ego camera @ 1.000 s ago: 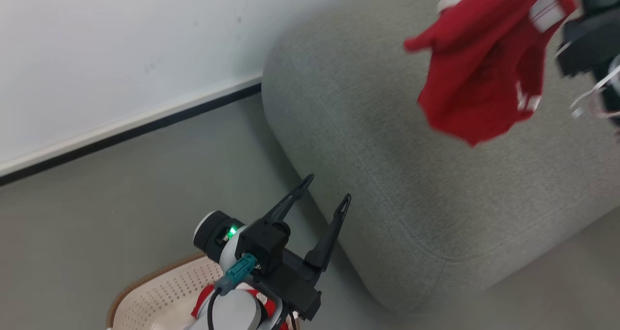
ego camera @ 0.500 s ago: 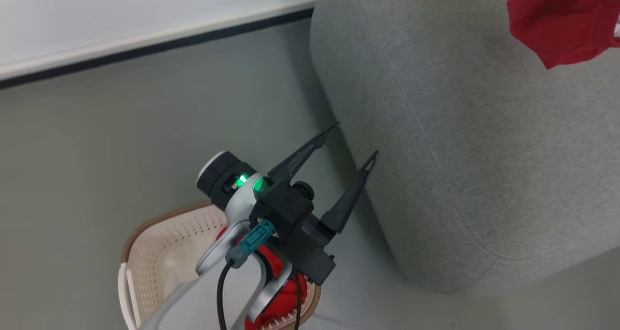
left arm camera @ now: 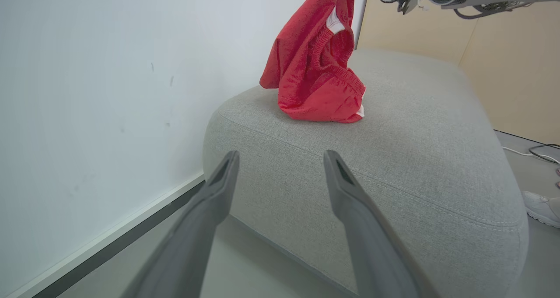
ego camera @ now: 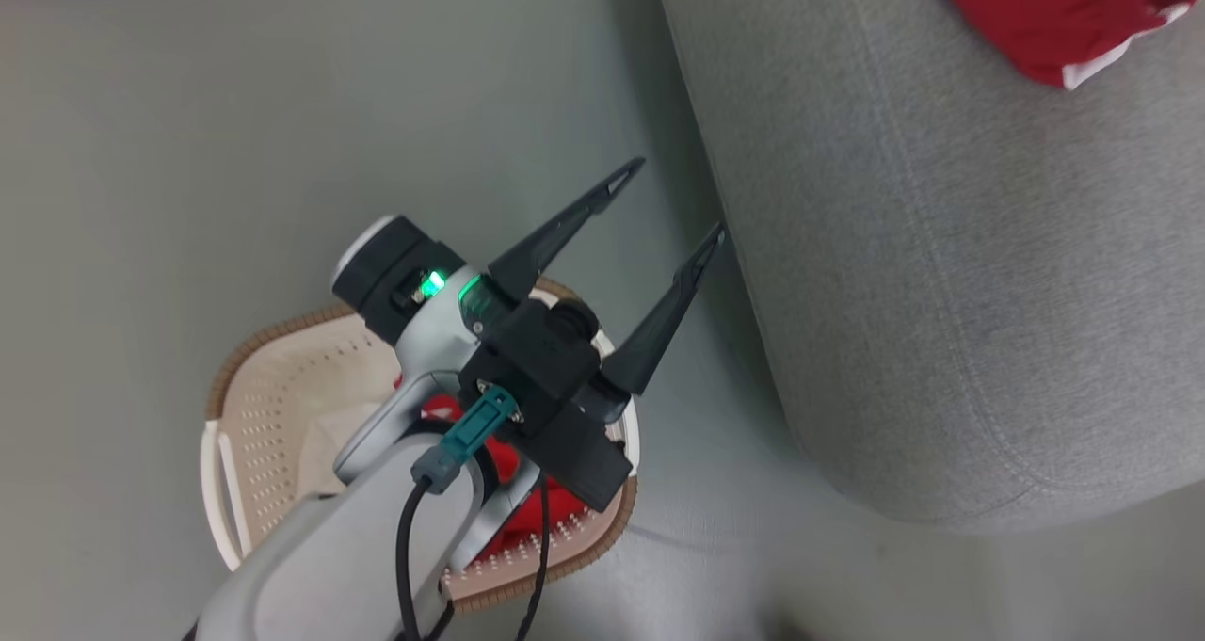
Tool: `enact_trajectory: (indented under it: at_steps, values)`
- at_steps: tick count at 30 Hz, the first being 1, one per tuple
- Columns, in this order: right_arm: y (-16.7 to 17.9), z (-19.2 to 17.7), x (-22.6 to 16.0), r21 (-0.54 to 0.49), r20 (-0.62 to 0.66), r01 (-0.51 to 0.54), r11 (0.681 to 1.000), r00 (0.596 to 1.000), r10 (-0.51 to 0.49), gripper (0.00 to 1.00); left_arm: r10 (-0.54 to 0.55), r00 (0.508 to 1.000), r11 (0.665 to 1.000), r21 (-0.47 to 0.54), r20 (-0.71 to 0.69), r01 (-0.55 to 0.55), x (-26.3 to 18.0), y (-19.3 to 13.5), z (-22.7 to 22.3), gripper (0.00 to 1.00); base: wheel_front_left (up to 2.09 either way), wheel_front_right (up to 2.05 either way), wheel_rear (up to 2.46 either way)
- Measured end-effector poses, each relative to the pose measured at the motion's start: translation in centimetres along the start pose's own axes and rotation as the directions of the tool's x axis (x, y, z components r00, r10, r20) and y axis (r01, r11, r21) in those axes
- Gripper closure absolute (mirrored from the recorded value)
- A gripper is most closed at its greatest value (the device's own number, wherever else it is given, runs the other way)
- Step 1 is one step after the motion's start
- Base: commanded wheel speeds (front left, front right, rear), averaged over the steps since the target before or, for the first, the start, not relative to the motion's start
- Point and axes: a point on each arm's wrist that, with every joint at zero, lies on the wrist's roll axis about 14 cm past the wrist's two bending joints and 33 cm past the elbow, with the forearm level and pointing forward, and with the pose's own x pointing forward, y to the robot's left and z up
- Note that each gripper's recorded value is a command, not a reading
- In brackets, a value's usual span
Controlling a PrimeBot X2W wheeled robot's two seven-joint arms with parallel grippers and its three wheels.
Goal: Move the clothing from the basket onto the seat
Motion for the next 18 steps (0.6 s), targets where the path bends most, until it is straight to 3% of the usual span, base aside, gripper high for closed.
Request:
enact_trajectory:
  at_steps: [8, 9, 10, 11, 13, 18]
  values:
    - [4.0, -12.3, -2.3, 0.047, -0.263, -0.021, 0.999, 0.964, 0.032, 1.00, -0.015, 0.999, 0.999, -0.043, -0.034, 0.013, 1.1, 1.2, -3.5, 0.00, 0.00, 0.00, 0.00]
    - [3.9, -13.0, -2.6, 0.044, -0.277, -0.018, 0.999, 0.960, 0.029, 0.92, -0.016, 0.999, 0.999, -0.048, -0.042, 0.014, 1.1, 1.1, -3.9, 0.00, 0.00, 0.00, 0.00]
    - [3.9, -13.4, -2.9, 0.043, -0.289, -0.016, 0.999, 0.957, 0.028, 0.76, -0.019, 0.999, 0.999, -0.052, -0.051, 0.016, 1.2, 1.1, -4.4, 0.00, 0.00, 0.00, 0.00]
    - [4.0, -13.8, -3.2, 0.045, -0.299, -0.016, 0.999, 0.954, 0.029, 0.55, -0.021, 0.998, 0.998, -0.053, -0.059, 0.018, 1.2, 1.0, -4.6, 0.00, 0.00, 0.00, 0.00]
    - [4.4, -14.2, -3.8, 0.055, -0.310, -0.021, 0.998, 0.950, 0.037, 0.00, -0.031, 0.998, 0.998, -0.049, -0.057, 0.028, 1.2, 0.7, -4.5, 0.00, 0.00, 0.00, 0.00]
    - [4.6, -14.8, -5.5, 0.069, -0.337, -0.019, 0.997, 0.940, 0.041, 0.00, -0.029, 0.998, 0.999, -0.032, -0.052, 0.028, 1.1, 0.5, -4.0, 0.00, 0.00, 0.00, 0.00]
